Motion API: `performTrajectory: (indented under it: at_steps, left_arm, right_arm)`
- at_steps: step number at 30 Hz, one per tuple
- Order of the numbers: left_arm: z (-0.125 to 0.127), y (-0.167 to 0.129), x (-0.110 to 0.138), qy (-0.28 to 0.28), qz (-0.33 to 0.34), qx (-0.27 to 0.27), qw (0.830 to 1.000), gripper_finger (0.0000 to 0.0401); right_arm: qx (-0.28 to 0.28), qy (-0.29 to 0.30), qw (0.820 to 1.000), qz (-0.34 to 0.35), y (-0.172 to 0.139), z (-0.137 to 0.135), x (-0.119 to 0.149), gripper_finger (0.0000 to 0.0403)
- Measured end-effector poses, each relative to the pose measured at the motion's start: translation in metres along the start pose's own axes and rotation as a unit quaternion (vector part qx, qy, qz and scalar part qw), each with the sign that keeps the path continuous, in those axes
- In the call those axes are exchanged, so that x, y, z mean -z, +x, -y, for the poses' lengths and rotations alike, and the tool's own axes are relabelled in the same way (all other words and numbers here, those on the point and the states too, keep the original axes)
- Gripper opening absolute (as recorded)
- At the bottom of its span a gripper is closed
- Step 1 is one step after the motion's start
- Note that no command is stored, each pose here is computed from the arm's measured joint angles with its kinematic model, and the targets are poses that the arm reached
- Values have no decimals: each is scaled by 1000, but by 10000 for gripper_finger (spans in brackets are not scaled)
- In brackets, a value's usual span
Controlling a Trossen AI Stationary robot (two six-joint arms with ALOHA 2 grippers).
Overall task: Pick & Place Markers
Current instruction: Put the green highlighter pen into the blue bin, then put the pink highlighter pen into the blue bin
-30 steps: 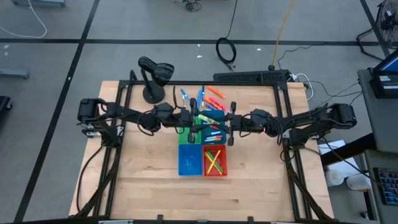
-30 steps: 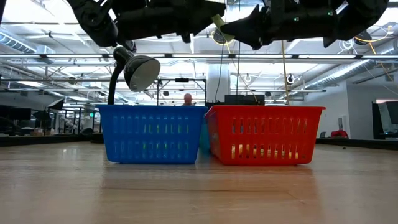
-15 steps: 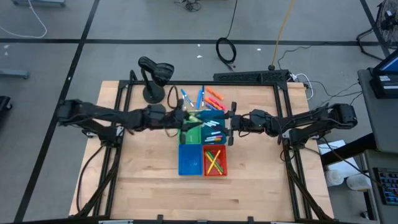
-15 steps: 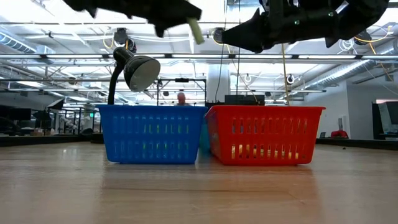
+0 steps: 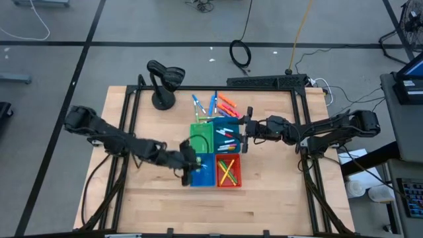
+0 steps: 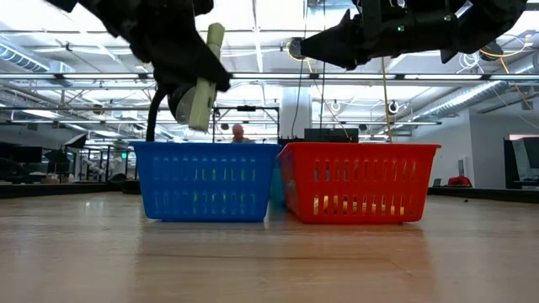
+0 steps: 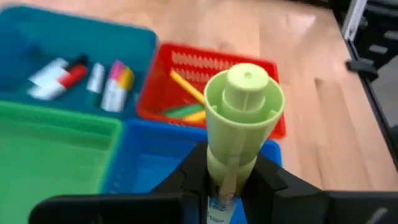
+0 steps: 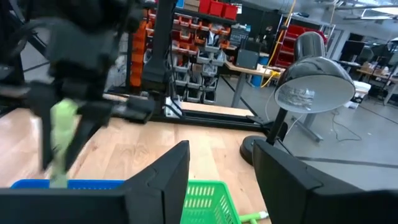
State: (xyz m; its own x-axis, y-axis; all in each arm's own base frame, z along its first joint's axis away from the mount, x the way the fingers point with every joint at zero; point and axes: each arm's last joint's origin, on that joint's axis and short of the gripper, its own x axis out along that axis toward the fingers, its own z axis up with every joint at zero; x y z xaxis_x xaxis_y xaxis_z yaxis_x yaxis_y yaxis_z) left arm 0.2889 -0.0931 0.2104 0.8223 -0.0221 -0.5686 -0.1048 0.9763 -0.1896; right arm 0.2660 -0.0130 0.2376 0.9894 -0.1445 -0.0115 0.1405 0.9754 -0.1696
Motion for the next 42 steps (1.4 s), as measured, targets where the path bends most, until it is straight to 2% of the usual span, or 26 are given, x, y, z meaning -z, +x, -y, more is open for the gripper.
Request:
performTrajectory:
  at_steps: [4,14,19,22,26,30,33,36,39,42]
  left_arm:
    - [4,11,9,0,-16,-1,1000,64]
    - [8,13,12,16,-47,68,996,171]
    - [7,14,12,43,-50,78,995,199]
    - [3,11,8,39,-46,73,995,207]
    - [-4,-1,-4,29,-21,71,997,208]
    - [-8,-25,-23,57,30,74,995,209]
    - [-11,-45,-32,105,67,52,991,209]
    - [-16,-60,-38,125,96,3,987,209]
    - [-20,-70,-46,147,128,-26,980,209]
    - [-23,-83,-57,193,175,-4,965,209]
  right_arm:
    - [1,0,1000,4,0,0,-1,161]
    - [-1,0,1000,-3,0,0,1,160]
    - [-1,-1,1000,-5,0,0,1,160]
    - [-1,-1,1000,-5,0,0,1,160]
    - [0,-1,1000,-5,0,0,1,159]
    - [14,-1,1000,-7,0,1,1,160]
    - [26,-1,1000,-9,0,2,1,162]
    - [30,-1,999,-13,0,2,2,161]
    - [79,12,996,-25,0,4,3,160]
    - [137,26,988,-70,2,14,7,160]
